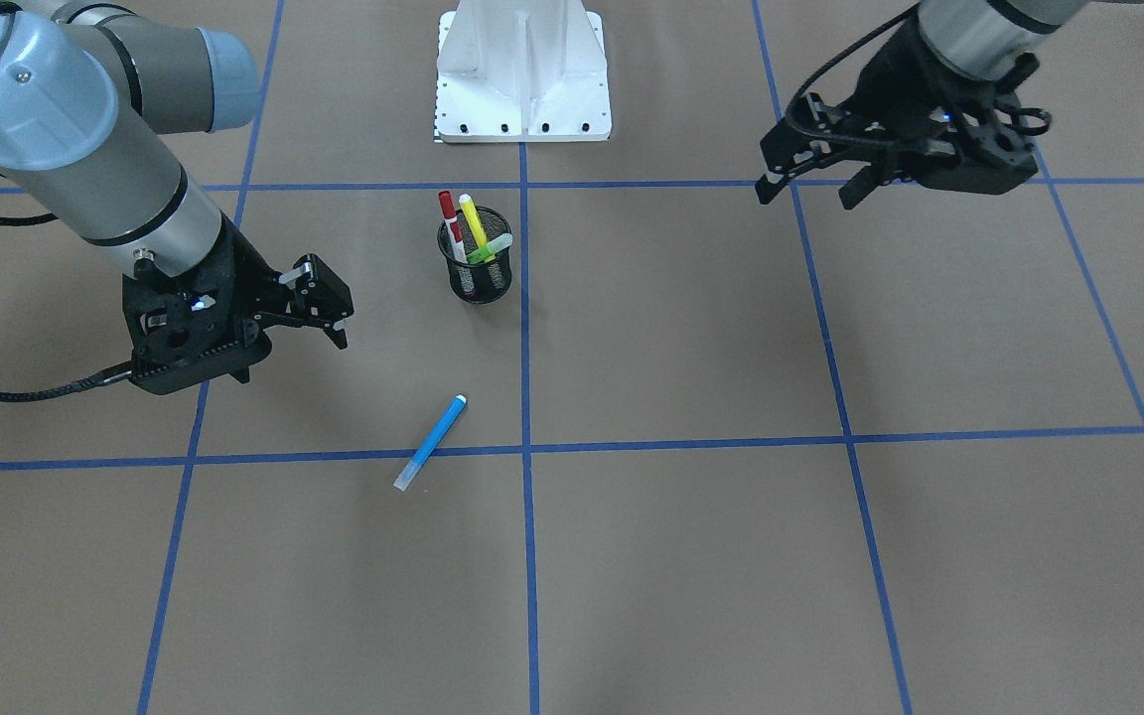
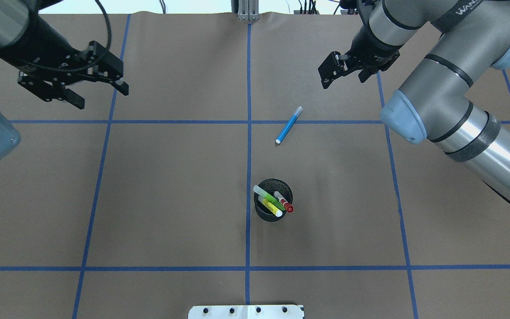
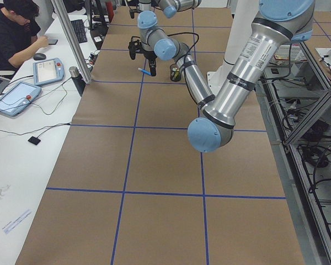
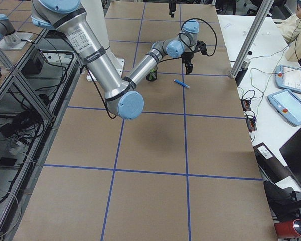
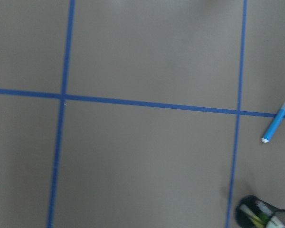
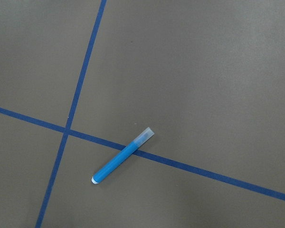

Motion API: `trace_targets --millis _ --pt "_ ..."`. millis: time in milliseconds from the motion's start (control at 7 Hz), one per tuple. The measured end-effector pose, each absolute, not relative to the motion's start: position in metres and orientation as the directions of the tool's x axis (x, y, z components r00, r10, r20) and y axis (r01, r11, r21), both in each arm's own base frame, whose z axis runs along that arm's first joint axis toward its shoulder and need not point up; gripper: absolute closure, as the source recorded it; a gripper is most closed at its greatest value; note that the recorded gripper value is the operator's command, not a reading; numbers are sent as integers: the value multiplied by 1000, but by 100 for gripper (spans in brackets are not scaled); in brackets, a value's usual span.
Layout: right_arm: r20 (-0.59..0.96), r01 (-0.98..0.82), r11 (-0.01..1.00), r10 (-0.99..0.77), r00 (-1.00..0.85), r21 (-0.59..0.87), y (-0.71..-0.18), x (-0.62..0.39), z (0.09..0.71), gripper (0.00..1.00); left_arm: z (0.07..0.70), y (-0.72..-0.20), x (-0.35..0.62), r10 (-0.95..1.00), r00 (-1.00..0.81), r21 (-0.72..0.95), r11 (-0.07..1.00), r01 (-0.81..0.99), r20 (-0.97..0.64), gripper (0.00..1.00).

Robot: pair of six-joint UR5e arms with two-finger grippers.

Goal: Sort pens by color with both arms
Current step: 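Move the left gripper over the pen cup while the right gripper holds back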

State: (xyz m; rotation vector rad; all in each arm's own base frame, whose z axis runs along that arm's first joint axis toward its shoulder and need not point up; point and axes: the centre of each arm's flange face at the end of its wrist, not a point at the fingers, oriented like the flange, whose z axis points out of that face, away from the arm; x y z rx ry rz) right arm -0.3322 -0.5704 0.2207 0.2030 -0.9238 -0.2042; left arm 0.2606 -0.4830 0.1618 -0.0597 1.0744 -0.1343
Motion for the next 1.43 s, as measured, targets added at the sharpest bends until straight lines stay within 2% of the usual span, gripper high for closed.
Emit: trace_targets --millis 429,714,1143,1429 --pt "757 78 963 -253 602 259 -570 -333 225 2 67 -476 346 -195 519 -178 980 84 -832 2" --pt "754 83 965 -248 608 251 -569 -335 226 2 26 -476 403 -204 539 -213 976 46 -817 13" --pt "752 90 966 -245 612 241 -568 -340 228 2 -6 -463 481 -245 579 -280 960 31 -778 13" --pt "748 94 968 -240 619 233 -567 -342 229 2 0 -462 524 -269 590 -314 949 28 -761 14"
